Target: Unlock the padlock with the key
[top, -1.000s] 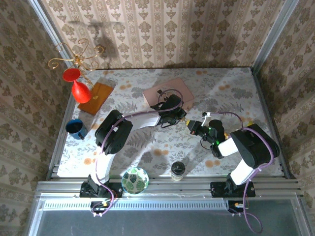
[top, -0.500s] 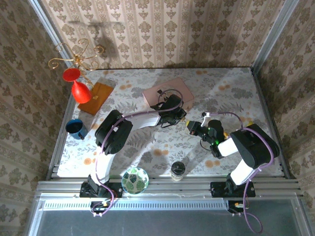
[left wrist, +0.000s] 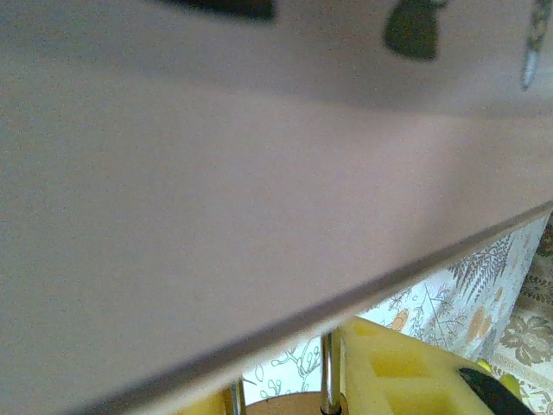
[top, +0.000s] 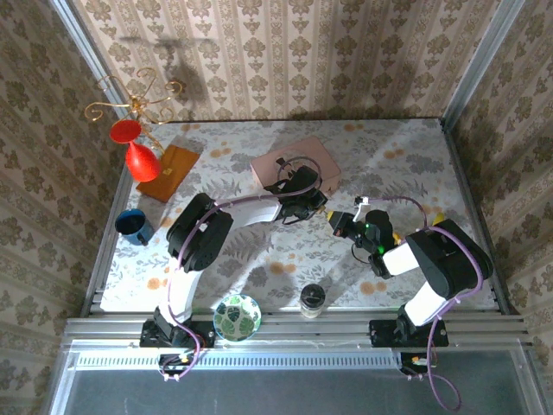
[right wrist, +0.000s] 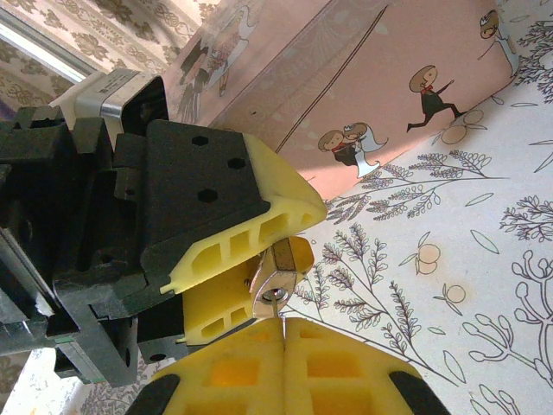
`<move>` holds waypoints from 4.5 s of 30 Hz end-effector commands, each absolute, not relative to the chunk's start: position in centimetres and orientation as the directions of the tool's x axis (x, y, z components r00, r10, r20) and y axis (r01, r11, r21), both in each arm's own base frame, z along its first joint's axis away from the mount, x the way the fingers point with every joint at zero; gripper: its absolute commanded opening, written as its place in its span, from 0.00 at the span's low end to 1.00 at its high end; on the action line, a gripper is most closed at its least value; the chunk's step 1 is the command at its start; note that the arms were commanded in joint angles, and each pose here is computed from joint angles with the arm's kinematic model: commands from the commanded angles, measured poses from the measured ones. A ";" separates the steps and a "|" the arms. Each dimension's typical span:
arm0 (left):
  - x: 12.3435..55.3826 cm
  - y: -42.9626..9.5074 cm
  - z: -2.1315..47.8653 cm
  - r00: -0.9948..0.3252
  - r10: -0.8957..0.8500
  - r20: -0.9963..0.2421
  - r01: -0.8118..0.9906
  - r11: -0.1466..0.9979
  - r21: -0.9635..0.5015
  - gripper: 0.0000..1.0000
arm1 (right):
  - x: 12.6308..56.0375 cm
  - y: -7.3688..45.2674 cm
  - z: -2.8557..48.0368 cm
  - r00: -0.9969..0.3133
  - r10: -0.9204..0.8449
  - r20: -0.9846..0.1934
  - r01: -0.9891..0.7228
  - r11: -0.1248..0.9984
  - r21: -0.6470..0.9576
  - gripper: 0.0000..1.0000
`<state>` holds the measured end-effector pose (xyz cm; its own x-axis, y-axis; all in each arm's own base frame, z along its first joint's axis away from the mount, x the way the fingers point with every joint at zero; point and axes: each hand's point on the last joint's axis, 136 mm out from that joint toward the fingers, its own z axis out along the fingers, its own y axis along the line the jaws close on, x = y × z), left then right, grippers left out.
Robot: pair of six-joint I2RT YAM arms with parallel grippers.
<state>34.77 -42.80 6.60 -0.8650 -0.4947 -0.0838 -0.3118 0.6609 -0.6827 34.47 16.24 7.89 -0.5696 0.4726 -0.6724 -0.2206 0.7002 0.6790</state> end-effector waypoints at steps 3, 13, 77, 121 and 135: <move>35.1 -45.2 9.1 -0.875 -0.482 -0.048 -0.279 0.581 -0.764 0.00 | 35.2 16.7 9.3 -0.536 0.472 -0.700 -0.259 0.698 0.668 0.00; 35.2 -45.4 9.2 -0.876 -0.479 -0.043 -0.279 0.579 -0.766 0.00 | 35.1 17.3 9.3 -0.548 0.462 -0.698 -0.275 0.688 0.672 0.00; 34.4 -44.8 8.6 -0.886 -0.461 -0.042 -0.270 0.588 -0.763 0.00 | 38.4 15.9 9.5 -0.607 0.639 -0.472 -0.119 0.514 0.849 0.00; 33.3 -47.0 9.7 -0.913 -0.406 -0.034 -0.228 0.578 -0.784 0.00 | 40.0 19.4 8.9 -0.619 0.638 -0.457 -0.143 0.481 0.865 0.00; 35.5 -44.3 8.5 -0.862 -0.506 -0.036 -0.294 0.555 -0.779 0.00 | 37.5 17.4 7.7 -0.650 0.550 -0.525 -0.067 0.647 0.760 0.38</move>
